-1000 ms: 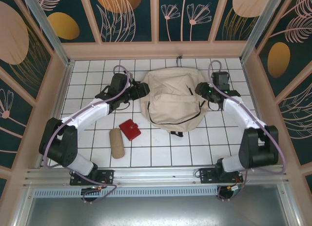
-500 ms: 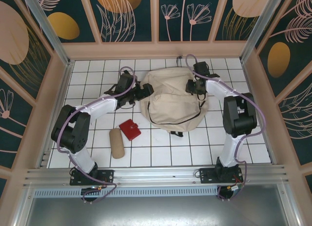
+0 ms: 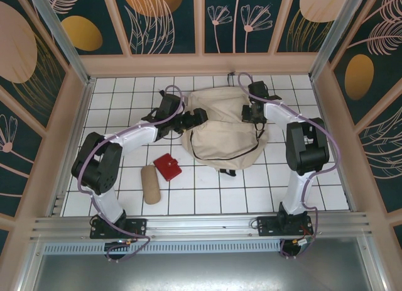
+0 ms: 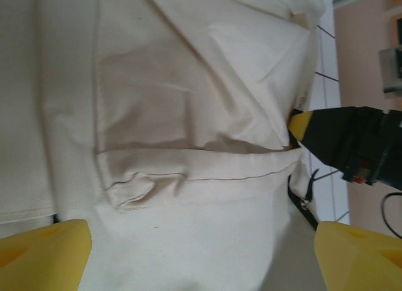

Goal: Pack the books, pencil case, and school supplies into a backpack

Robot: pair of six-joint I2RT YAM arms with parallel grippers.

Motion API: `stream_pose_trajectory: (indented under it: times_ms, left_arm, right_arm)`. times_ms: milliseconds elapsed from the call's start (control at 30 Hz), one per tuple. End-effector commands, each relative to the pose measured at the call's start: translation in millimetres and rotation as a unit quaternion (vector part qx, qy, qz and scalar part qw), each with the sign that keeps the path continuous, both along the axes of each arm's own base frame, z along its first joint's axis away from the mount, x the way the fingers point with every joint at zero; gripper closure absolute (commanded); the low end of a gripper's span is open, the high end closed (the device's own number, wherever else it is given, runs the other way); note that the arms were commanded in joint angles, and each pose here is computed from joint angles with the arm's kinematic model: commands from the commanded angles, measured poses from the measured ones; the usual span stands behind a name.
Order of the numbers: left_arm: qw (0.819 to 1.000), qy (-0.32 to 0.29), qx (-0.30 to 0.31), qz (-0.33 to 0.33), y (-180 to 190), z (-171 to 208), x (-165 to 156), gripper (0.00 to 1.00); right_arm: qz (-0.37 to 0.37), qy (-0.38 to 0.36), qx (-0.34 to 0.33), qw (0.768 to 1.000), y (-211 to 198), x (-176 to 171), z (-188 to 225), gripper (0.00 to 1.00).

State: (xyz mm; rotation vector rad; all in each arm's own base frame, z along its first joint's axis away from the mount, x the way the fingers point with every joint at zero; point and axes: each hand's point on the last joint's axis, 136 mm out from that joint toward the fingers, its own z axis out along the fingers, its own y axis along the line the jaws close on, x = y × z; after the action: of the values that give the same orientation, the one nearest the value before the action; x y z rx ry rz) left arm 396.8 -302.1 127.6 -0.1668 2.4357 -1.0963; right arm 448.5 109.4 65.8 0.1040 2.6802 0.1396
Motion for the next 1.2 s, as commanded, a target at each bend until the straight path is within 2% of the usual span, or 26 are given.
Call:
stream_pose_trajectory:
  times_ms: [0,100,500,633,867,1067,1167]
  left_arm:
    - [0.999,-0.013,-0.044,-0.024,-23,15,4,0.08]
    - [0.998,-0.010,-0.052,-0.032,-31,13,3,0.08]
    - [0.999,0.018,-0.031,-0.027,-34,-15,-1,0.08]
    - [0.999,0.033,-0.023,-0.026,-34,-29,-2,0.09]
    - [0.998,0.059,-0.010,-0.020,-30,-55,-11,0.11]
    - [0.999,0.031,0.028,0.014,-13,-44,-4,0.12]
    - [0.999,0.011,0.028,0.020,-10,-30,-1,0.12]
  right_arm:
    - [-0.038,-0.030,-0.031,0.998,-15,2,25,0.91]
    - [-0.038,-0.039,-0.024,0.998,-14,1,31,1.00]
    - [-0.009,-0.066,0.008,0.998,7,-8,50,1.00]
    - [0.050,-0.069,0.075,0.994,41,-14,53,1.00]
    - [0.170,-0.058,0.198,0.964,112,-33,58,1.00]
    - [0.241,-0.043,0.316,0.917,164,-53,76,1.00]
    - [0.227,-0.042,0.305,0.924,164,-53,76,1.00]
